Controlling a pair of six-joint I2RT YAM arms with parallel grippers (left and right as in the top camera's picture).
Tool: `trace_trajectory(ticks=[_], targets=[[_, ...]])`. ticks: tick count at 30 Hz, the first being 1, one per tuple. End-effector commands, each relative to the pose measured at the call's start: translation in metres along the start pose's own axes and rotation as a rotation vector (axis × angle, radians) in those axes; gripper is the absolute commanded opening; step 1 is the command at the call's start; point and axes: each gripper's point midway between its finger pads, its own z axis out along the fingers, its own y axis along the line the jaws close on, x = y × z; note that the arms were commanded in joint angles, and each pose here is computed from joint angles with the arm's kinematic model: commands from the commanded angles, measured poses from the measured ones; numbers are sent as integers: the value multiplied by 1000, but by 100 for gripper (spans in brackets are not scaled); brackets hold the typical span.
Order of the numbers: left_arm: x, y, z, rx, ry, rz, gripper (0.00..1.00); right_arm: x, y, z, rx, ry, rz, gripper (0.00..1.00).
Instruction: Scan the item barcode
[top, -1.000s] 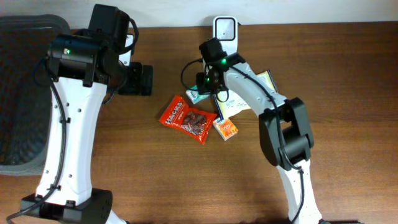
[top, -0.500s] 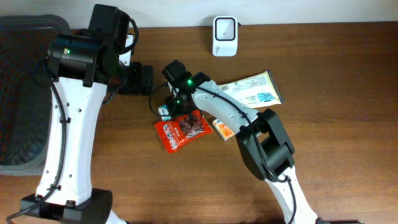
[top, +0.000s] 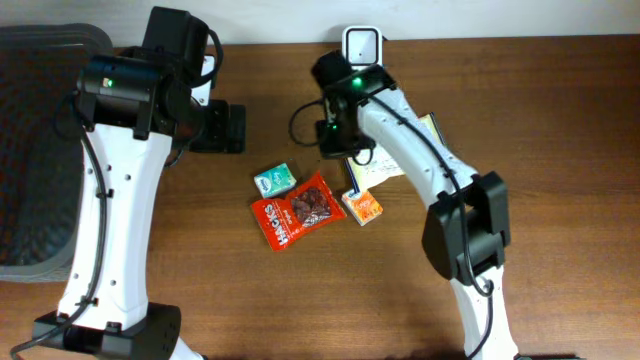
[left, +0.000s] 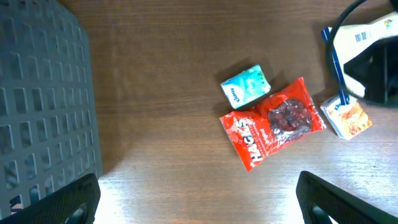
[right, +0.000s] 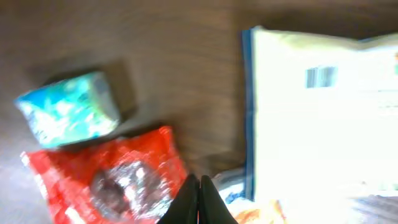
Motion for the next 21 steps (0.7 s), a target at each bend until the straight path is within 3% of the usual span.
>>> trace_trajectory(ticks=[1,7,14,19,21], targets=[[0,-1,-1,7,-4,-11,99,24,8,32,-32,79,-4,4],[0,-1,-1,8,-4,-11,99,58,48,65,-195,163,-42,4],[0,-1,-1,8,-4,-11,99,86,86,65,-208,206,-155,4],[0,-1,-1,7,-4,-11,99,83,80,39,-154,195,-179,4],[0,-1,-1,7,-4,-11,99,69,58,20,-49,143,-169,4]])
